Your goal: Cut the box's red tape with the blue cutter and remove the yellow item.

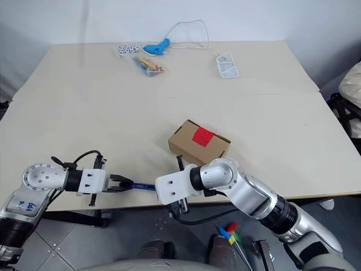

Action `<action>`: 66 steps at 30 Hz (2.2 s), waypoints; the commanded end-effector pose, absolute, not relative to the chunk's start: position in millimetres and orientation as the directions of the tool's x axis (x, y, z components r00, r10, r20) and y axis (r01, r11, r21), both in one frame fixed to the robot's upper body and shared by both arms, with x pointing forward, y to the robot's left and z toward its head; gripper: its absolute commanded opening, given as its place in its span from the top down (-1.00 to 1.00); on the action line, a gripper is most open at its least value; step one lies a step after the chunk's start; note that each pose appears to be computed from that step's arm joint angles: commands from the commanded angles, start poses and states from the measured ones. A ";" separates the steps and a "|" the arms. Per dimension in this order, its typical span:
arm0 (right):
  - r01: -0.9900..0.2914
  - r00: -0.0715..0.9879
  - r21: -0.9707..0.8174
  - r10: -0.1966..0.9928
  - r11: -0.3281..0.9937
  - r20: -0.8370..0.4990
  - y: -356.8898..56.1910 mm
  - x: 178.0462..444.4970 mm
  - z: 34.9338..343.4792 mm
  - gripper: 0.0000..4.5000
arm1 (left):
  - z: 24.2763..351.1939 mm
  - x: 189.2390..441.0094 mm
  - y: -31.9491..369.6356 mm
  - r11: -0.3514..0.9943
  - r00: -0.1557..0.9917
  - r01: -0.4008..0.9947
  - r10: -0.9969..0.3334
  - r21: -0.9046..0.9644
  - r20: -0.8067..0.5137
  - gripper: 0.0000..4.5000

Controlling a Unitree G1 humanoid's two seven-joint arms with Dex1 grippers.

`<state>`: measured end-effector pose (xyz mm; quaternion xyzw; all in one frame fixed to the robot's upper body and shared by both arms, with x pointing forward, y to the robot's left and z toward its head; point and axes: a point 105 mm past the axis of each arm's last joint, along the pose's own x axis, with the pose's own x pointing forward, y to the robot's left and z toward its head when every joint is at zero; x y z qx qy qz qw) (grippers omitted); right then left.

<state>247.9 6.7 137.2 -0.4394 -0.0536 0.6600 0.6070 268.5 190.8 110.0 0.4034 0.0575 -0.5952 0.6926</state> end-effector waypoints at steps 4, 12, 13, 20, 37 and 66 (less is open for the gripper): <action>-0.719 0.120 -0.636 0.850 -0.282 -0.513 11.4 250.3 129.8 0.98 | 108.7 262.7 183.2 -0.047 0.269 0.869 -0.790 0.493 -0.550 0.82; -0.709 0.136 -0.643 0.838 -0.290 -0.528 12.0 257.4 118.0 0.98 | 109.0 257.1 183.3 -0.055 0.250 0.879 -0.792 0.473 -0.557 0.82; -0.707 0.139 -0.643 0.834 -0.293 -0.533 11.5 258.6 115.3 0.98 | 108.8 256.3 184.4 -0.058 0.247 0.881 -0.790 0.470 -0.561 0.82; -0.703 0.117 -0.633 0.825 -0.324 -0.553 12.8 254.6 103.2 0.98 | 109.3 255.9 186.2 -0.056 0.250 0.883 -0.785 0.467 -0.566 0.82; -0.679 0.102 -0.666 0.859 -0.309 -0.502 37.4 259.4 102.7 0.98 | 109.6 256.3 182.6 -0.063 0.253 0.874 -0.787 0.481 -0.563 0.82; -0.665 0.193 -0.698 0.841 -0.267 -0.506 -5.0 252.9 116.3 0.98 | 100.0 261.5 182.8 -0.079 0.282 0.866 -0.737 0.493 -0.614 0.82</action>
